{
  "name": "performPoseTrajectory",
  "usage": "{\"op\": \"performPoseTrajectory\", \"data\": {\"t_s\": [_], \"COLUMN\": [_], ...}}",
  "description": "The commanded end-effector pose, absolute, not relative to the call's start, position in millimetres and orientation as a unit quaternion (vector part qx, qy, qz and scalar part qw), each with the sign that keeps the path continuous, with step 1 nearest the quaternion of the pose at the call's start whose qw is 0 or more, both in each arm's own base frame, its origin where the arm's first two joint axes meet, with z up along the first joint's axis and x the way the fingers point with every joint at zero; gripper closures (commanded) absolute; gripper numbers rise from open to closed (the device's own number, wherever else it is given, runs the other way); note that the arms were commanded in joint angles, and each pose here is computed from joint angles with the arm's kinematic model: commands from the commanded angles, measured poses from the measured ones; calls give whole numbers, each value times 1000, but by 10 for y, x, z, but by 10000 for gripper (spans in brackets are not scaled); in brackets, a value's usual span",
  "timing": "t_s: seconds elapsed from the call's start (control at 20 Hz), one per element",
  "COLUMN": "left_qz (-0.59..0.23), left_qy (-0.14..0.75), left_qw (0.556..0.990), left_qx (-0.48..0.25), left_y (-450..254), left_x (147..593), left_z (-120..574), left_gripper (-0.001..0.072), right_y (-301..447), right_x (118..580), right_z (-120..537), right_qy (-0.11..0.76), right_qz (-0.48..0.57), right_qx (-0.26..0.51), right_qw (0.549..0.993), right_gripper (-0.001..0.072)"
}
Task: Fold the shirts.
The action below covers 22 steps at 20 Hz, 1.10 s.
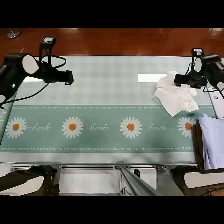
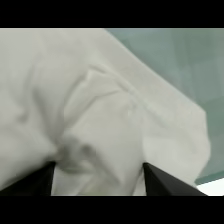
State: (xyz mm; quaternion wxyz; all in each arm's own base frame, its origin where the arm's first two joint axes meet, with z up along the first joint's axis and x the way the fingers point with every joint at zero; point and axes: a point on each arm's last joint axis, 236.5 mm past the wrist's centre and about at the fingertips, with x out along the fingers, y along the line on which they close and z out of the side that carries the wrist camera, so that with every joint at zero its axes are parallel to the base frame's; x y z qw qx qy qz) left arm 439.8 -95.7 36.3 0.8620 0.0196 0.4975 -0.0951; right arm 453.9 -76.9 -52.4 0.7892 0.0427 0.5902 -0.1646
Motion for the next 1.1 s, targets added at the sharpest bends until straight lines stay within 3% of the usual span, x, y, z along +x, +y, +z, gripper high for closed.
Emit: {"op": "performPoseTrajectory", "data": {"t_s": [0.0, 0.05, 0.15, 0.25, 0.35, 0.5, 0.65, 0.8, 0.9, 1.05], "left_qz": [-91, -91, -84, -51, -36, -91, -153, -186, -203, -219], "left_qy": [515, 526, 527, 519, 504, 497, 485, 471, 469, 469], "left_qw": [852, 845, 843, 849, 861, 863, 860, 859, 855, 848], "left_qx": [25, 27, 64, 83, 60, 3, -44, -71, -92, -118], "left_y": [-930, -923, -777, -479, -323, -586, -982, -1176, -1273, -1386], "left_x": [4367, 4328, 4331, 4360, 4291, 3814, 3191, 2788, 2636, 2571], "left_z": [246, 193, 211, 486, 848, 1069, 957, 843, 825, 842], "left_gripper": [3, 3, 4, 4, 4, 4, 4, 4, 4, 4], "right_y": [-629, -536, -363, -343, -322, -185, 68, 294, 438, 728], "right_x": [4411, 4396, 4426, 4579, 4859, 4995, 4663, 4210, 3897, 3494], "right_z": [-1000, -1027, -936, -502, 300, 1783, 3062, 3922, 4232, 4179], "right_qy": [641, 648, 650, 629, 558, 412, 280, 184, 147, 177], "right_qz": [-132, -111, -64, -50, -28, -1, 34, 63, 83, 130], "right_qx": [122, 125, 128, 124, 105, 70, 38, 11, -8, -33], "right_qw": [746, 743, 746, 766, 822, 909, 959, 981, 986, 975], "right_gripper": [107, 190, 683, 688, 688, 689, 689, 690, 689, 689]}}
